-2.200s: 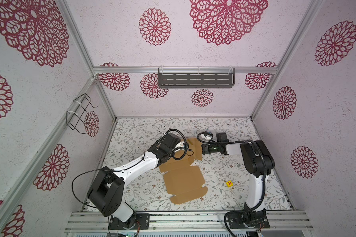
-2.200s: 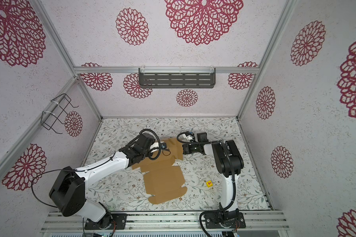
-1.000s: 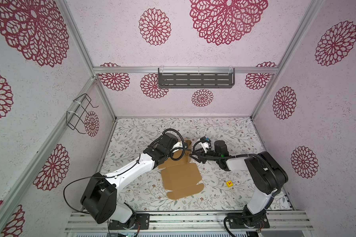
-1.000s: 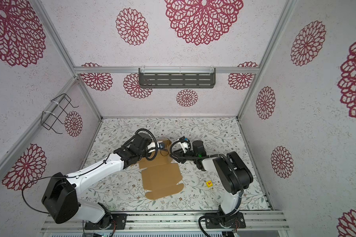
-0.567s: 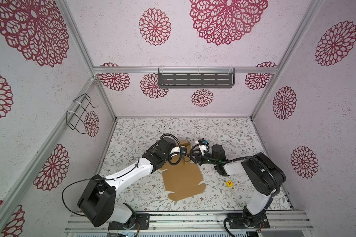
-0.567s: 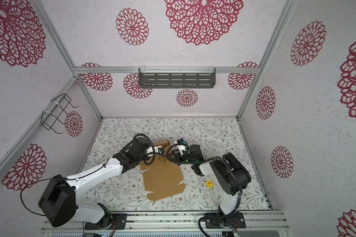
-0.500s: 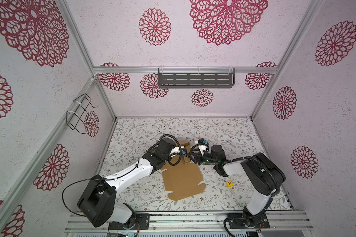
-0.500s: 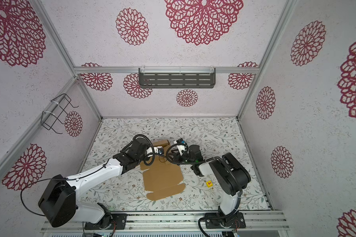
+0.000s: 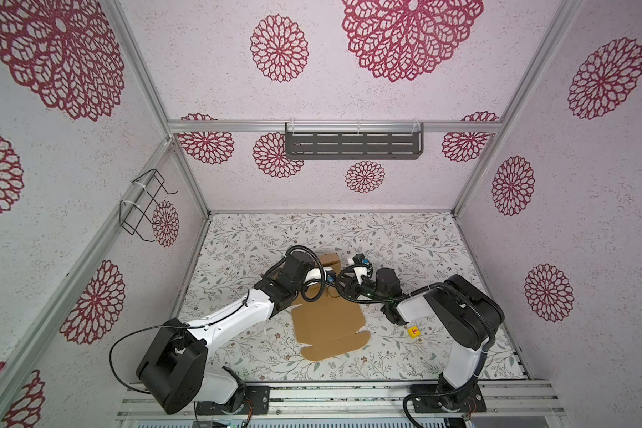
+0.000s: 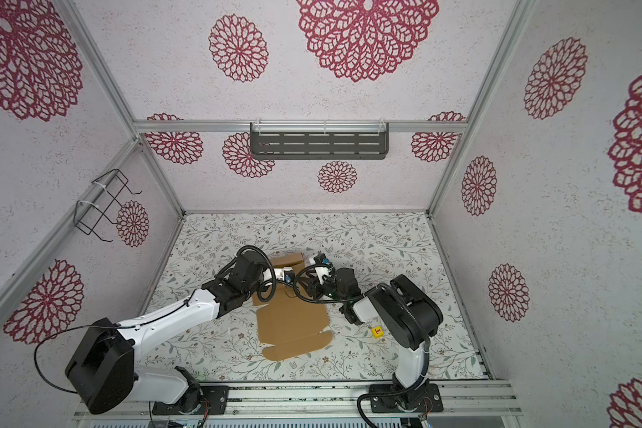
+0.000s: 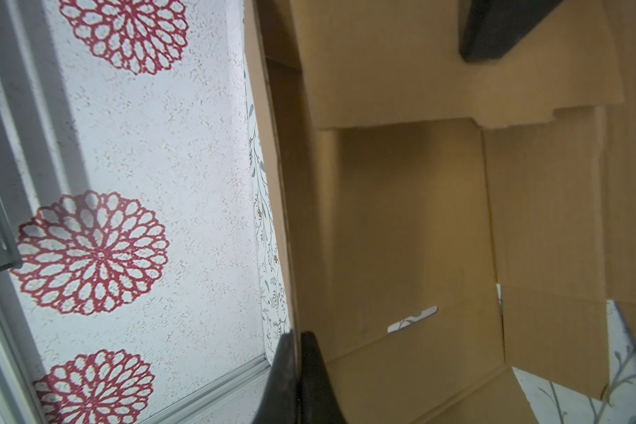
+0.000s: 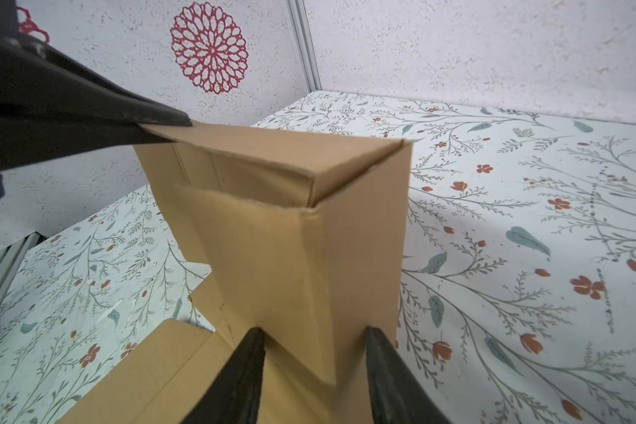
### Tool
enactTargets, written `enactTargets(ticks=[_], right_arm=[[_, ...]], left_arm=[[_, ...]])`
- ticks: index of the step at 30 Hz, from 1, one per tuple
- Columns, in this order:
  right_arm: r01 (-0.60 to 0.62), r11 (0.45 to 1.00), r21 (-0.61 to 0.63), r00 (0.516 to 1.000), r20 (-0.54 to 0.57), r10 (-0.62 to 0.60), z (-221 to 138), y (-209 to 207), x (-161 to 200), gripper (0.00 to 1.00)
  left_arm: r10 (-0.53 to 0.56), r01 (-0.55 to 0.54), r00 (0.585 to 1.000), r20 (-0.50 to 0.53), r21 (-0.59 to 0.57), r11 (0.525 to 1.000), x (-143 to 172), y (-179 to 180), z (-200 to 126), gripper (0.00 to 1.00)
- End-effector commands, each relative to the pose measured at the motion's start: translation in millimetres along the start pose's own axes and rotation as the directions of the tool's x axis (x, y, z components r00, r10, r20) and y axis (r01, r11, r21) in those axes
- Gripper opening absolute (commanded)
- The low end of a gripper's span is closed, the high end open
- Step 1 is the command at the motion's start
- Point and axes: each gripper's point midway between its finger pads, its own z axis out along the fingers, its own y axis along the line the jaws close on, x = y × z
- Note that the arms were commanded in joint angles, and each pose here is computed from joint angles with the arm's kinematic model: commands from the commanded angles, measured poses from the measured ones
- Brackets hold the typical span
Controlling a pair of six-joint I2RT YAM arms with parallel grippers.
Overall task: Assemble paper box
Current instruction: Fold the bottom flaps of a flat cardboard box at the center of the table.
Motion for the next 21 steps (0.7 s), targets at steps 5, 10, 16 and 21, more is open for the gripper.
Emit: enactTargets(ticks=[5, 10, 16, 21], right_arm=[[-0.011, 0.998, 0.066, 0.995, 0.099, 0.004, -1.3, -10.3, -10.6, 0.46], [-0.022, 0.997, 0.069, 0.994, 0.113, 0.014, -2.8, -7.6, -7.8, 0.47], [0.01, 0.999, 0.051, 0.997, 0.075, -0.014, 2.2, 3.0, 6.3, 0.59], [-0.004, 0.999, 0.048, 0.996, 0.086, -0.001, 7.9, 1.8, 7.0, 0.54]], left_arm=[[0.128, -0.136, 0.989, 0.078, 0.108, 0.985, -7.3, -33.4, -0.7, 0.0], [0.145, -0.152, 0.986, 0.079, 0.097, 0.984, -6.9, -31.6, 1.7, 0.0], [0.14, -0.147, 0.987, 0.075, 0.099, 0.984, -4.7, -32.4, 1.5, 0.0], [0.13, -0.137, 0.989, 0.075, 0.099, 0.986, -3.4, -31.6, 1.2, 0.0]])
